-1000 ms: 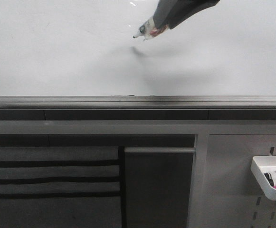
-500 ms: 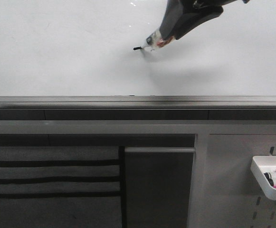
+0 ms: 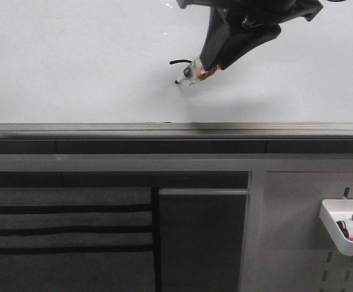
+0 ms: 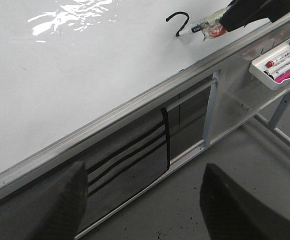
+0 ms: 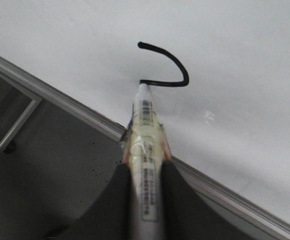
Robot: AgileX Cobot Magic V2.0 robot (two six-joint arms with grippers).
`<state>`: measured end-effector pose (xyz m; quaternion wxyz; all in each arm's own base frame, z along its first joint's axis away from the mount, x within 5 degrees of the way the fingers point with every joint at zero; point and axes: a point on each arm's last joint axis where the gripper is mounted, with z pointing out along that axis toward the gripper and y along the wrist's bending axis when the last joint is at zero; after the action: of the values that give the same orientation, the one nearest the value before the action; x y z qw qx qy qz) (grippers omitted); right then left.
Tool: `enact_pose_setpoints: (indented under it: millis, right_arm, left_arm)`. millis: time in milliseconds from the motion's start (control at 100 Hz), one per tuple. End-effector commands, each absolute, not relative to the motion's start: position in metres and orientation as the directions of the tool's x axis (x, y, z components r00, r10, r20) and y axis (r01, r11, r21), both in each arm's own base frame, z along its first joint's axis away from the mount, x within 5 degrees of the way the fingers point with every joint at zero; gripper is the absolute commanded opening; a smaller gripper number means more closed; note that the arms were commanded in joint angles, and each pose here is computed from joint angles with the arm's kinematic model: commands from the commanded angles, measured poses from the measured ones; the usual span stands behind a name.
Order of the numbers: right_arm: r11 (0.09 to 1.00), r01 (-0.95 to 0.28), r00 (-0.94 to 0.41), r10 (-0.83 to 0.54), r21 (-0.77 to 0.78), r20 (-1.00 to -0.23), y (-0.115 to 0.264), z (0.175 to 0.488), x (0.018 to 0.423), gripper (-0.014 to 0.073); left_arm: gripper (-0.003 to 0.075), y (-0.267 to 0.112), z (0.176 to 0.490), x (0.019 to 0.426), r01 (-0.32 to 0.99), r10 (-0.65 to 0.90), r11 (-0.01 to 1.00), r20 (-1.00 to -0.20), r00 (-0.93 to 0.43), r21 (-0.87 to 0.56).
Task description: Write number 3 on whiteboard
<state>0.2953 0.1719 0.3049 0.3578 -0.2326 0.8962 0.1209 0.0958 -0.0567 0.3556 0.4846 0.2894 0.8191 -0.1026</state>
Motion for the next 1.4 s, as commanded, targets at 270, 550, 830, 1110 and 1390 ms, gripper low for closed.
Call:
enact_pose_setpoints:
  millis: [270,550,830,1110,1390]
  right_arm:
    - [0.865,-0.502,-0.649,-0.363,0.017,-0.669,0.161,0.311,0.288,-0.0057]
    - [0.841,-0.538,-0.55,-0.308,0.047,-0.776,0.19,0.324,0.298,-0.0057]
    - [0.762,-0.648,-0.514,-0.421,0.016,-0.747,0.179,0.376,0.243,-0.0057]
    - [0.647,-0.757,-0.297,-0.472,-0.097,-0.83,0.152,0.407,0.168,-0.0057]
    - [0.612,-0.775,-0.242,-0.516,-0.156,-0.821,0.122,0.385,0.132,-0.0057]
  left_arm:
    - [0.0439,-0.058,0.37,0.097,0.557,0.312,0.824,-0.902,-0.298,0.101]
    - [0.0439,-0.058,0.37,0.097,0.557,0.312,0.824,-0.902,-0.298,0.101]
    - [0.0439,-0.058,0.37,0.097,0.557,0.312,0.824,-0.902,-0.298,0.101]
    - [0.0439,-0.058,0.37,0.097,0.557,0.312,0.824,-0.902,-0.298,0.101]
    - [0.0439,-0.058,0.371,0.098,0.556,0.31,0.825,-0.904,-0.295,0.101]
